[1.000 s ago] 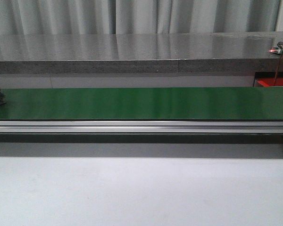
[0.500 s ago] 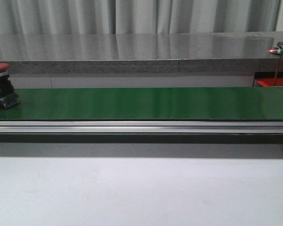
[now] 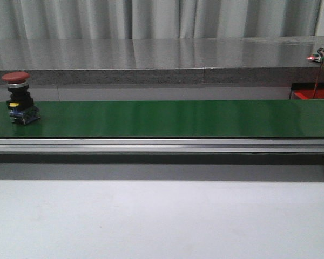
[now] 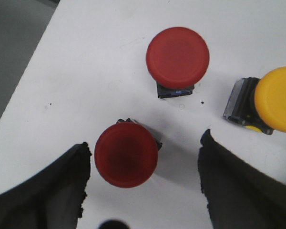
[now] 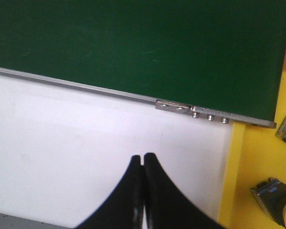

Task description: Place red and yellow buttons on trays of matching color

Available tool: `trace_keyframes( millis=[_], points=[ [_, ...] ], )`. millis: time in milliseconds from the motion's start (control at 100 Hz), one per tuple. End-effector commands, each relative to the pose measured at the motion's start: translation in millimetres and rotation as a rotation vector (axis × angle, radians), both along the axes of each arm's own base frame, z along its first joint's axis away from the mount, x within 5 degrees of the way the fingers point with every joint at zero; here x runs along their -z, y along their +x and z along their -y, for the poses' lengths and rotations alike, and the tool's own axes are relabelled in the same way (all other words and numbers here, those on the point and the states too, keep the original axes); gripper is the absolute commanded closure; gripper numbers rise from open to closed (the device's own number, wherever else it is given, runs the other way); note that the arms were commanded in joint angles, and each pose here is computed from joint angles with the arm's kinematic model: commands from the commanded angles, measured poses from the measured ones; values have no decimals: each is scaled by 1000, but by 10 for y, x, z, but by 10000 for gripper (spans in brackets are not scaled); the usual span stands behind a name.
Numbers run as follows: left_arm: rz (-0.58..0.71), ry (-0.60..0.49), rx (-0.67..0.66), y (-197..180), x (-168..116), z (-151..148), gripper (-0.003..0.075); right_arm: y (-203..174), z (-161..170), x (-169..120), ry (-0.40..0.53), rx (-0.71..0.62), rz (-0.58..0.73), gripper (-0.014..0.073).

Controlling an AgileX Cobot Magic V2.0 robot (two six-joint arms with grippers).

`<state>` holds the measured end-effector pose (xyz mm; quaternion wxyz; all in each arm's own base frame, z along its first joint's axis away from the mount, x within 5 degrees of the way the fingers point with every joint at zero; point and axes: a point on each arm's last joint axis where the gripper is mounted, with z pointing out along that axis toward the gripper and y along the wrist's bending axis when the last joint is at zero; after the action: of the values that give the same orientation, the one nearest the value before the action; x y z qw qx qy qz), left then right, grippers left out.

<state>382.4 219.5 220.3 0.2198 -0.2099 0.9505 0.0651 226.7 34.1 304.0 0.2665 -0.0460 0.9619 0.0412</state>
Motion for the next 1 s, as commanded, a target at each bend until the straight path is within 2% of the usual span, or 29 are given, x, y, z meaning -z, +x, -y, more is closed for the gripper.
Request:
trace_keyframes(
  millis=[0,370,840,900,990],
  points=[
    [105,60,-9,17,-304,-27,246,7,5,-179,9,-1,98,669],
    [124,77,-24,35,-281,-69,246,7,5,-179,9,-1,98,669],
    [64,49,-27,90,3,-107,248,7,5,-179,9,-1,98,669],
    [60,48,-27,94,24,-110,260,7,5,-179,9,-1,98,669],
    [59,49,-26,93,24,-111,325,7,5,-179,9,-1,98,669]
  ],
)
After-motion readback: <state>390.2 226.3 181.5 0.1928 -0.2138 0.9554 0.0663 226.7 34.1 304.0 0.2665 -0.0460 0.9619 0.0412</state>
